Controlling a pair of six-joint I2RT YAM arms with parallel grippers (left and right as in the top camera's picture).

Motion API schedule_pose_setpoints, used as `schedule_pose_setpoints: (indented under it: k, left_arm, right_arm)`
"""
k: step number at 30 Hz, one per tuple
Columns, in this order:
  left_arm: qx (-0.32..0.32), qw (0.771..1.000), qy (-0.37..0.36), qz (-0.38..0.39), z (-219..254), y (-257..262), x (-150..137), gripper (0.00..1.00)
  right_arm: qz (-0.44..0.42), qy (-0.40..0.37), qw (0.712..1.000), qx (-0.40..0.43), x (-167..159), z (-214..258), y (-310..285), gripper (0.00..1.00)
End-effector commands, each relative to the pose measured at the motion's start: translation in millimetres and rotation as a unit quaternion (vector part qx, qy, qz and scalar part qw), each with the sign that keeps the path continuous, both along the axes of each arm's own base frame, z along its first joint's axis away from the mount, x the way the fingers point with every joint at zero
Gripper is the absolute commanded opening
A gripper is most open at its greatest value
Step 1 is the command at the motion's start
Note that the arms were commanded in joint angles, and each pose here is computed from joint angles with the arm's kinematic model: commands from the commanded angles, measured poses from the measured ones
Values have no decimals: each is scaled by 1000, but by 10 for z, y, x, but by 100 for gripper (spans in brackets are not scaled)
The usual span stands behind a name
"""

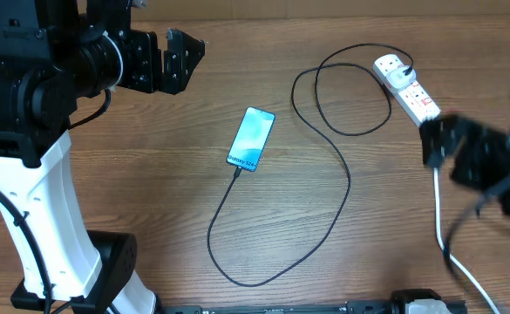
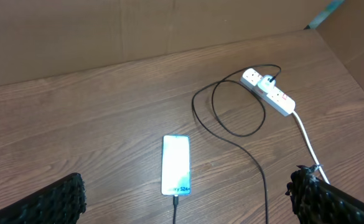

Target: Plug charger to phone and switch on socket

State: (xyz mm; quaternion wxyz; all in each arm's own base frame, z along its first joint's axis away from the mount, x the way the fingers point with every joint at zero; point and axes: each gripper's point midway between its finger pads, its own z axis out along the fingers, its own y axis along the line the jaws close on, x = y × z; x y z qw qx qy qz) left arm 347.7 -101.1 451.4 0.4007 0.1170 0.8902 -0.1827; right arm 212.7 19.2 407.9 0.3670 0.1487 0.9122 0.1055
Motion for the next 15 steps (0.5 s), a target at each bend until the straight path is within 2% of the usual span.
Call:
schedule_pose_setpoints:
  k: [1,7,15]
  left_arm:
    - [0,1000,7,1,-40,-25,29,100]
    - [0,1000,7,1,-40,-25,29,100]
    - [0,1000,7,1,-40,-25,29,100]
  right_arm:
    - [-22,-20,1000,2,-345,-51,-57,100]
    - [-28,-21,999,-4,-654,-230,-109,100]
    - [-12,-18,1000,12,-679,-250,-35,100]
